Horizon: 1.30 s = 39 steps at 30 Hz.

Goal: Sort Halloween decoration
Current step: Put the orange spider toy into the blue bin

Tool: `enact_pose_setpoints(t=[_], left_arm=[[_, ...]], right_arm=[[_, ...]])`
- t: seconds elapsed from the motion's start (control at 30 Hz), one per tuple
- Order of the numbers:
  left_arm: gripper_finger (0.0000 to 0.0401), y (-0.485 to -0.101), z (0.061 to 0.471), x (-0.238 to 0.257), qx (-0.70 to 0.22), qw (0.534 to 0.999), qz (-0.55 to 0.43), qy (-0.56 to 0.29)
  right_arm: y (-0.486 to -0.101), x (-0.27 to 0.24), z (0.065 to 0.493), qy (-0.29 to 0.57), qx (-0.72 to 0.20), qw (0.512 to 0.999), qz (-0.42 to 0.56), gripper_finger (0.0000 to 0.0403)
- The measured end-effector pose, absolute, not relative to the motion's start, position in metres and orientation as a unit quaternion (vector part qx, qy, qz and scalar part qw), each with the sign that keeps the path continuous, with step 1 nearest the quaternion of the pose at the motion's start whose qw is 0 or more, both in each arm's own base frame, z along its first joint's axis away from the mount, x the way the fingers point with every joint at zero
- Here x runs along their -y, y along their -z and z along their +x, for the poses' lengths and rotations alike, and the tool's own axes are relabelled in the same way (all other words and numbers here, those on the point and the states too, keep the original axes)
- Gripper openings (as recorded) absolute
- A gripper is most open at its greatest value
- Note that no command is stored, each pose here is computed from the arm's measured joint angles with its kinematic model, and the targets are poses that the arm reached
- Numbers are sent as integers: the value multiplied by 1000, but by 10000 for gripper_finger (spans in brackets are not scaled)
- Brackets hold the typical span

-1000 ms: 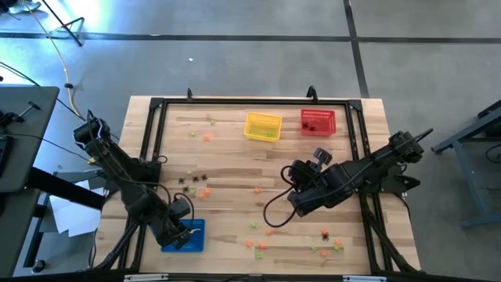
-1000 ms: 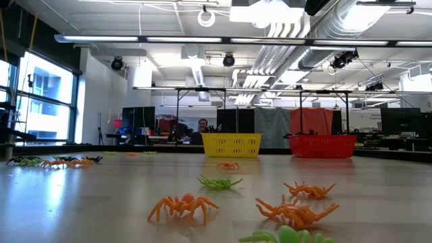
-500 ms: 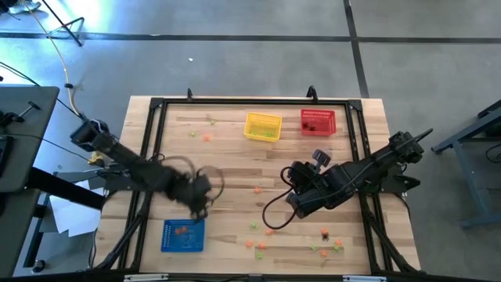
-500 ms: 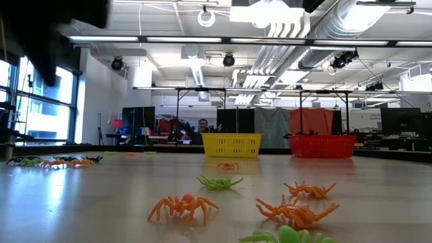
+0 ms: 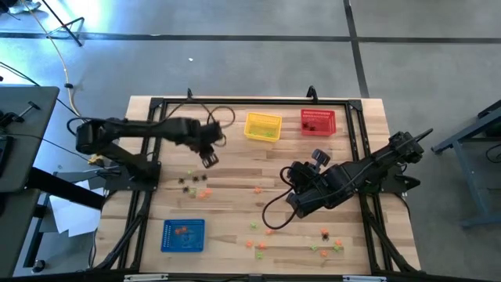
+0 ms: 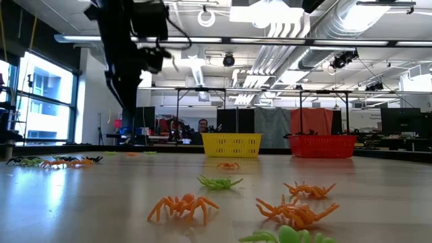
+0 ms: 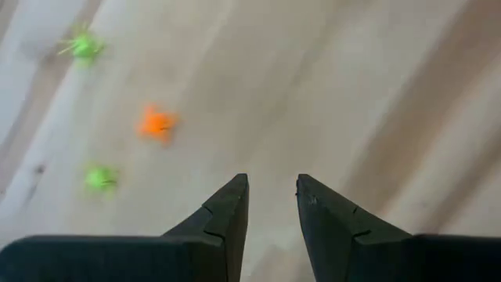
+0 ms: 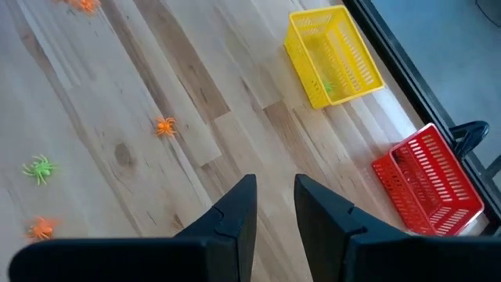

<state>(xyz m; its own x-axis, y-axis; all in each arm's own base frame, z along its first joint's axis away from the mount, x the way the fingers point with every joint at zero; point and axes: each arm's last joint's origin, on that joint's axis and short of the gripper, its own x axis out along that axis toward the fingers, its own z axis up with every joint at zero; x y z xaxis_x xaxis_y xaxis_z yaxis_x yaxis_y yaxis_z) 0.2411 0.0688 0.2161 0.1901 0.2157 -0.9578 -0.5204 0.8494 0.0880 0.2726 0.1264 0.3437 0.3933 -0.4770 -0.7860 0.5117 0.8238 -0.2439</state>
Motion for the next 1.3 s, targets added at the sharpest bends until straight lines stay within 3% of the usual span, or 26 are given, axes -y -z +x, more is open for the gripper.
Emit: enact_pose_setpoints(t=[0.4, 0.67, 1.1, 1.3], left_arm=[[99, -173, 240, -141, -626, 729, -144, -237], [99, -144, 236, -162, -663, 698, -141, -232], [98, -126, 234, -179, -672, 685, -148, -242], [45, -125, 233, -179, -667, 677, -161, -265]], right_arm=[[-344, -125, 272, 294, -469, 833, 1, 83], [-344, -124, 272, 300, -464, 833, -6, 83], [-344, -117, 275, 308, -466, 829, -9, 83], [-344, -117, 275, 308, -466, 829, -9, 83]])
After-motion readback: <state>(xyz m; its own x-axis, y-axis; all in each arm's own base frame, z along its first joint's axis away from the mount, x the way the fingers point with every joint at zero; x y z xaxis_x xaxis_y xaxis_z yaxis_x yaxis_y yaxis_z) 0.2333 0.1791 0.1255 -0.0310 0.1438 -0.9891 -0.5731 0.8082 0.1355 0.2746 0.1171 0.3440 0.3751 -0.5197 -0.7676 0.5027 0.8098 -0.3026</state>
